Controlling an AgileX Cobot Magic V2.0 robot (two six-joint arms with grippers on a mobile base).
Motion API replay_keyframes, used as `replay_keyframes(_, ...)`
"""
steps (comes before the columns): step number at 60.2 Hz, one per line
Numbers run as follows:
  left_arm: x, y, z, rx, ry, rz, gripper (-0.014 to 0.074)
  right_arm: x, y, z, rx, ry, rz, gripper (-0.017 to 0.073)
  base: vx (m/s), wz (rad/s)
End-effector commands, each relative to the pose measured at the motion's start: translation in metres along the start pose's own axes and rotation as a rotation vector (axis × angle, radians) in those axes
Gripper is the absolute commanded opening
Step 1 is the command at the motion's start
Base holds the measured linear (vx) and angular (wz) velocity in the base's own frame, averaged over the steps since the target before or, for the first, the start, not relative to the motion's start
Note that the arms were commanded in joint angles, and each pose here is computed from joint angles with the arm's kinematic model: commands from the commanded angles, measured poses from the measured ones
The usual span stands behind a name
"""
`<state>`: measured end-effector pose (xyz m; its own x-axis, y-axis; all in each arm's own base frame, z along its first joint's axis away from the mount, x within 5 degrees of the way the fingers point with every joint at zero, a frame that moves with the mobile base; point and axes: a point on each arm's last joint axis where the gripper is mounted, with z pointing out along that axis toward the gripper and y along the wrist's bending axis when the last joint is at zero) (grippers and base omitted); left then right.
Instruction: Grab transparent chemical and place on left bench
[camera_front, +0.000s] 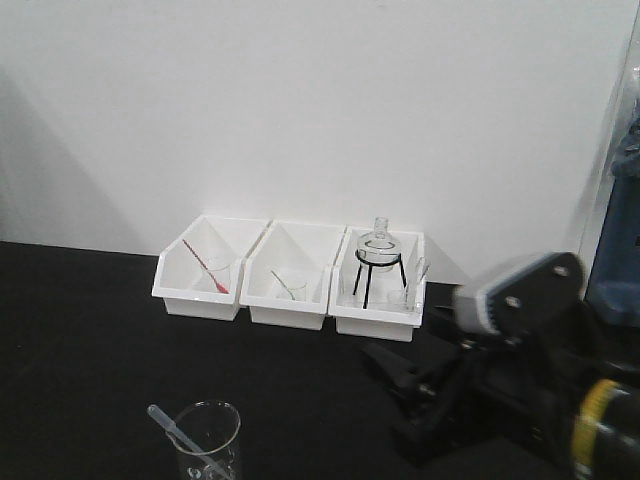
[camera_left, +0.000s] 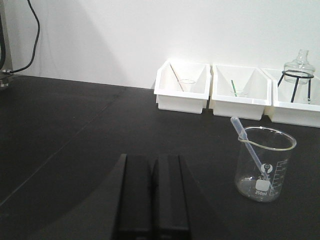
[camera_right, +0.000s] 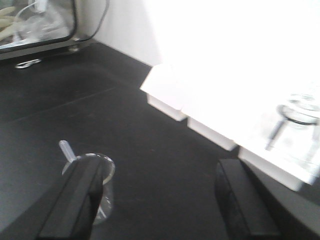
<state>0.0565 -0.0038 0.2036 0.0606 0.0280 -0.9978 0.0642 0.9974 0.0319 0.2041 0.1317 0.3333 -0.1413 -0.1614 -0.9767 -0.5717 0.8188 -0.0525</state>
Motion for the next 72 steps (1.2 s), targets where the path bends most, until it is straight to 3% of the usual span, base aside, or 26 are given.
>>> replay_keyframes(1,-0.003,0.000,-0.001,-0.002,-0.081,-0.009,-0.0003,-0.009,-0.002,-0.040,0.036,-0.085,-0.012,0.0496,0.00,0.00)
replay_keyframes(34,-0.003,0.000,-0.001,-0.002,-0.081,-0.009,-0.0003,0.039,-0.003,-0.166,0.152,-0.326,0.014,0.0443,0.00,0.00)
replay_keyframes(43,-0.003,0.000,-0.001,-0.002,-0.081,-0.009,-0.0003,0.047,-0.013,-0.179,0.280,-0.281,-0.022,0.0320,0.00,0.00)
replay_keyframes(55,-0.003,0.000,-0.001,-0.002,-0.081,-0.009,-0.0003,0.061,-0.019,-0.193,0.421,-0.210,0.127,0.0083,0.00,0.00)
replay_keyframes(60,-0.003,0.000,-0.001,-0.002,-0.081,-0.009,-0.0003,0.064,-0.017,-0.200,0.464,-0.207,0.139,0.0002,0.00,0.00)
replay_keyframes(63,-0.003,0.000,-0.001,-0.002,-0.081,-0.009,-0.0003,0.066,-0.014,-0.202,0.480,-0.198,0.122,-0.0013,0.00,0.00)
replay_keyframes(65,-0.003,0.000,-0.001,-0.002,-0.081,-0.009,-0.0003,0.069,-0.013,-0.201,0.496,-0.194,0.082,-0.0011,0.00,0.00)
replay_keyframes(69,-0.003,0.000,-0.001,-0.002,-0.081,-0.009,-0.0003,0.080,-0.013,-0.196,0.541,-0.208,-0.057,-0.0010,0.00,0.00)
replay_keyframes(72,-0.003,0.000,-0.001,-0.002,-0.081,-0.009,-0.0003,0.091,-0.012,-0.192,0.563,-0.244,-0.130,-0.0010,0.00,0.00)
